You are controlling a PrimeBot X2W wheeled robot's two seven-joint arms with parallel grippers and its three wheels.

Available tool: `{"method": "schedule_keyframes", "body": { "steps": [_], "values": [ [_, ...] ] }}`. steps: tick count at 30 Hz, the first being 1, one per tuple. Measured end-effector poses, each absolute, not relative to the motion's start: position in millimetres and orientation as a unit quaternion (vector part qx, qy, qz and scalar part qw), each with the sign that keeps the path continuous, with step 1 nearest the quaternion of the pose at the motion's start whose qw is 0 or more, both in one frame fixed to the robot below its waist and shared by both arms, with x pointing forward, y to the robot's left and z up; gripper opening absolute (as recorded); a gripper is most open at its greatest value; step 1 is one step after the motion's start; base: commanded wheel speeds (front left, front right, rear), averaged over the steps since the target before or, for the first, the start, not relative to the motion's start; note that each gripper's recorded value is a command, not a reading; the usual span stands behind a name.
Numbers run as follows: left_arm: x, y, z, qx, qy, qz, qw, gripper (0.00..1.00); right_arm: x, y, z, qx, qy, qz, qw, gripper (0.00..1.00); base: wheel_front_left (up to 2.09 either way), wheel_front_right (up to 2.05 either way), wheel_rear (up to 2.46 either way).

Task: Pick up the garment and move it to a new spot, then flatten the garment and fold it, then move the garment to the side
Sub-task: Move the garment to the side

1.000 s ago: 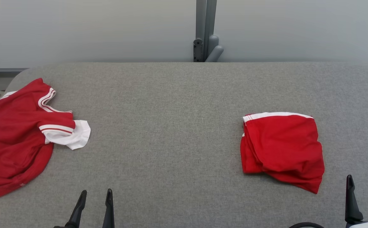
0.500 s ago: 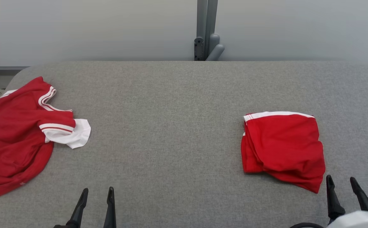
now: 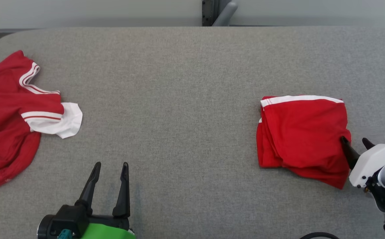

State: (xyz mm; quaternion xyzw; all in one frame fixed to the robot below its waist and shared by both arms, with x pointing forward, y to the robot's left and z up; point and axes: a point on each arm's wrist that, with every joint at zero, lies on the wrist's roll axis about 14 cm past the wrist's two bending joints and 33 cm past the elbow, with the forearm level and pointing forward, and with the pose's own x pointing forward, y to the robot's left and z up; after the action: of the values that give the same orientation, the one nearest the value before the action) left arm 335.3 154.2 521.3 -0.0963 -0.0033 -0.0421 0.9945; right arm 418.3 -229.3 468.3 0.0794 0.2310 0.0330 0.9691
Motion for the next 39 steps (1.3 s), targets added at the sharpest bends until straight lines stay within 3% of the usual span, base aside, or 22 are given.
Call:
{"method": "schedule_keyframes", "body": {
  "steps": [8, 9, 10, 11, 16, 22, 29, 39],
  "values": [
    [346, 160, 501, -0.098, 0.027, -0.031, 0.994, 1.0, 437, -218, 427, 0.115, 0.288, 0.032, 0.95, 1.0, 0.0, 0.0, 0.0],
    [346, 161, 500, -0.097, 0.028, -0.028, 0.994, 1.0, 439, -213, 425, 0.126, 0.29, 0.034, 0.948, 0.52, 0.0, 0.0, 0.0],
    [346, 163, 499, -0.097, 0.029, -0.026, 0.995, 1.0, 441, -209, 424, 0.134, 0.291, 0.039, 0.947, 0.15, 0.0, 0.0, 0.0],
    [346, 164, 499, -0.096, 0.03, -0.023, 0.995, 1.0, 443, -206, 424, 0.147, 0.288, 0.04, 0.945, 0.0, 0.0, 0.0, 0.0],
    [351, 161, 496, -0.095, 0.033, -0.027, 0.995, 1.0, 449, -198, 434, 0.178, 0.286, 0.061, 0.94, 0.0, 0.0, 0.0, 0.0],
    [380, 146, 504, -0.085, 0.014, -0.06, 0.994, 1.0, 481, -243, 472, 0.137, 0.239, 0.04, 0.96, 0.0, 0.0, 0.0, 0.0],
    [421, 107, 500, -0.084, 0.002, -0.126, 0.988, 1.0, 497, -320, 481, 0.077, 0.226, -0.044, 0.97, 0.0, 0.0, 0.0, 0.0],
    [446, 74, 456, -0.092, 0.039, -0.176, 0.979, 1.0, 487, -424, 465, -0.005, 0.268, -0.169, 0.949, 0.0, 0.0, 0.0, 0.0]
  ]
}}
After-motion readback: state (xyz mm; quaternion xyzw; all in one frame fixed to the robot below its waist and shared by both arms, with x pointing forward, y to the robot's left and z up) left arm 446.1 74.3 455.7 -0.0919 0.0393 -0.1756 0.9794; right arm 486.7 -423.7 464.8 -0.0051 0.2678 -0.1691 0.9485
